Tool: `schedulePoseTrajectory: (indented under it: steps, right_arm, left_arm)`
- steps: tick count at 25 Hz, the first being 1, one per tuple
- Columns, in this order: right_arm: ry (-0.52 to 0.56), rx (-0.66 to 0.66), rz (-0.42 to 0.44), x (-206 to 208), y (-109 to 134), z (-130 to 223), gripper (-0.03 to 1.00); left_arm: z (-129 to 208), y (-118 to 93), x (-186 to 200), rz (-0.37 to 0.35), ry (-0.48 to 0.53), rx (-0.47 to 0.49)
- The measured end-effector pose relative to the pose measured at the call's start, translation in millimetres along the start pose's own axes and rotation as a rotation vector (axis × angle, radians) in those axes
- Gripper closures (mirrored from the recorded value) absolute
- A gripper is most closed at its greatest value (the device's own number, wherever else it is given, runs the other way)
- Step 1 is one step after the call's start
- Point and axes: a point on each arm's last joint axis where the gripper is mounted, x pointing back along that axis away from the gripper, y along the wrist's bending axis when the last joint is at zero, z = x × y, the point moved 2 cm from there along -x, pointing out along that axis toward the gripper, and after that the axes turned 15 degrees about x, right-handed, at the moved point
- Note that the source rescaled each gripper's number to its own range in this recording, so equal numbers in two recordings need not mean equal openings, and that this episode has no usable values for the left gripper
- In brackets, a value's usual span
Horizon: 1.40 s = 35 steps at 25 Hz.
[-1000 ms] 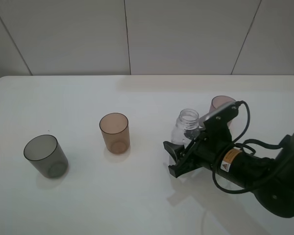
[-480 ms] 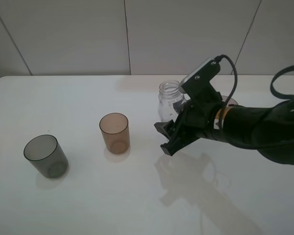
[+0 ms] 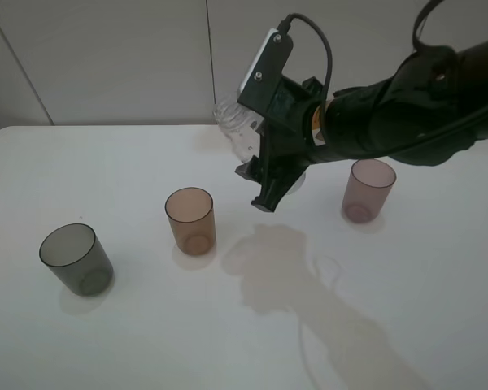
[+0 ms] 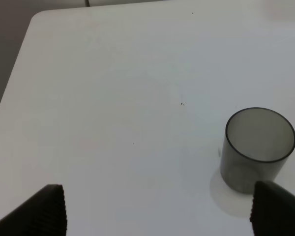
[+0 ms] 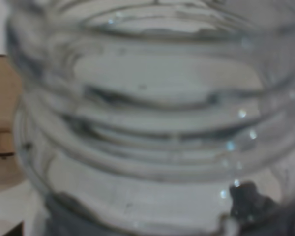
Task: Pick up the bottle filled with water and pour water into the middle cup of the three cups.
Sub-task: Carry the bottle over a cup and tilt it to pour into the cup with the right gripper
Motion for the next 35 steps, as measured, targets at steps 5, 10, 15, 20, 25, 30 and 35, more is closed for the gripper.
schedulePoseTrajectory:
  steps: [5,10,15,20,25,30,35]
  right_arm:
    - [0.033,0.133,-0.032,-24,1,2,0.93]
    - [0.036,0.229,-0.043,-40,1,2,0.93]
    - [0.037,0.357,-0.06,-51,4,4,0.93]
    - [0.023,0.489,-0.04,-52,-3,-2,0.93]
    - [0.023,0.657,-0.041,-55,-4,-2,0.93]
    - [0.089,0.761,-0.063,-67,-4,7,0.93]
    - [0.117,0.831,-0.07,-68,-3,10,0.93]
  left_arm:
    - [0,0,0,0.0,0.0,0.0]
    - [0,0,0,0.0,0.0,0.0]
    - [0,0,0,0.0,0.0,0.0]
    - [0,0,0,0.0,0.0,0.0]
    - [0,0,0,0.0,0.0,0.0]
    - [0,0,0,0.0,0.0,0.0]
    - [0,0,0,0.0,0.0,0.0]
